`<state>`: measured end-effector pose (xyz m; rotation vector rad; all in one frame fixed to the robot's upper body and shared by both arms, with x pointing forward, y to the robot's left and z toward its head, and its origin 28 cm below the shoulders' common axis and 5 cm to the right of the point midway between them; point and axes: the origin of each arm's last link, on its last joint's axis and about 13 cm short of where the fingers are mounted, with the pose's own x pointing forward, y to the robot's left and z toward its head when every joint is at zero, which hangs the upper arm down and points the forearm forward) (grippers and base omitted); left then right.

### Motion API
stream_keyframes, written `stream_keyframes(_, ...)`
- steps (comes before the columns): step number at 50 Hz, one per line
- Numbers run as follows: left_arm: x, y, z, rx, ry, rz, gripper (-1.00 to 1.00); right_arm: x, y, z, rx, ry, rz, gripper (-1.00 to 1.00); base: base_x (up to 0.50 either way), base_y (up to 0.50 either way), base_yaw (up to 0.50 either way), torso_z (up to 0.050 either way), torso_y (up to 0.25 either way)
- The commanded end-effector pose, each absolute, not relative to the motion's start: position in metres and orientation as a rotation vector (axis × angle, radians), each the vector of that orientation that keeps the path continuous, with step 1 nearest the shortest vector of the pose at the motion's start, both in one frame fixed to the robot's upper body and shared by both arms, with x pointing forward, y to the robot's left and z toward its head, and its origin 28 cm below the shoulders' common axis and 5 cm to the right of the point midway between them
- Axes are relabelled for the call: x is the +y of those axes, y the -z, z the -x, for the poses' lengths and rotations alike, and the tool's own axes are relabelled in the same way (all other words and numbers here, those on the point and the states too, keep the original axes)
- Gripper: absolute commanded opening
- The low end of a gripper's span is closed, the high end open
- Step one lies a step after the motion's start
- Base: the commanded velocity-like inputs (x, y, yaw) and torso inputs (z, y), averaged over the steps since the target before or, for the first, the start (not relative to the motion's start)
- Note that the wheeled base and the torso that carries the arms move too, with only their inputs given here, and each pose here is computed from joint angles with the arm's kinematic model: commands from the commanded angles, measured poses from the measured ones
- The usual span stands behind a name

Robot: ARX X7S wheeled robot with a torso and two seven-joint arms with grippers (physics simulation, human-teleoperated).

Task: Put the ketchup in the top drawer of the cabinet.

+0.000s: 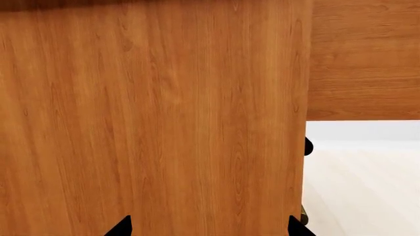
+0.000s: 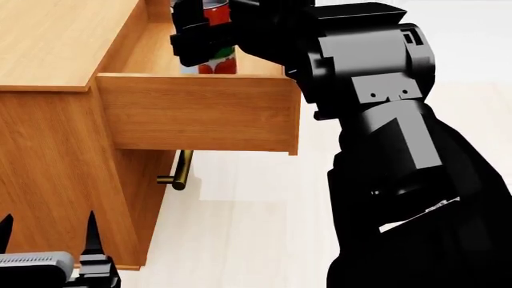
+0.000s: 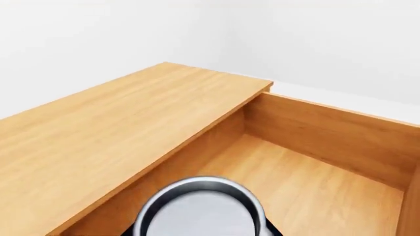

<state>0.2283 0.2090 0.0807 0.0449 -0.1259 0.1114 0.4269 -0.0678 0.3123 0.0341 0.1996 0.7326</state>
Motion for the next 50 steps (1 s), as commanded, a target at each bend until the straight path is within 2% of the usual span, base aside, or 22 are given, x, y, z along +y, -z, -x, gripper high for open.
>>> stream_keyframes(1,0.209,-0.081,-0.228,-0.125,-0.112,-0.044,1.0,-0.069,-0.313,-0.428,0.188,-0.731,-0.013,1.0,0.0,0.0,0.0,0.0,0.0)
stream_keyframes(18,0.21,-0.081,-0.228,-0.127,-0.117,-0.046,1.0,-0.069,-0.314,-0.428,0.177,-0.727,-0.02,1.0,0.0,0.0,0.0,0.0,0.0)
stream_keyframes(31,0.209,-0.08,-0.229,-0.126,-0.113,-0.047,1.0,-0.067,-0.349,-0.431,-0.134,-0.683,-0.11,1.0,0.0,0.0,0.0,0.0,0.0)
stream_keyframes(50,0.207,-0.099,-0.227,-0.182,-0.091,-0.06,1.0,-0.077,-0.397,-0.423,-0.332,-0.536,-0.129,1.0,0.0,0.0,0.0,0.0,0.0)
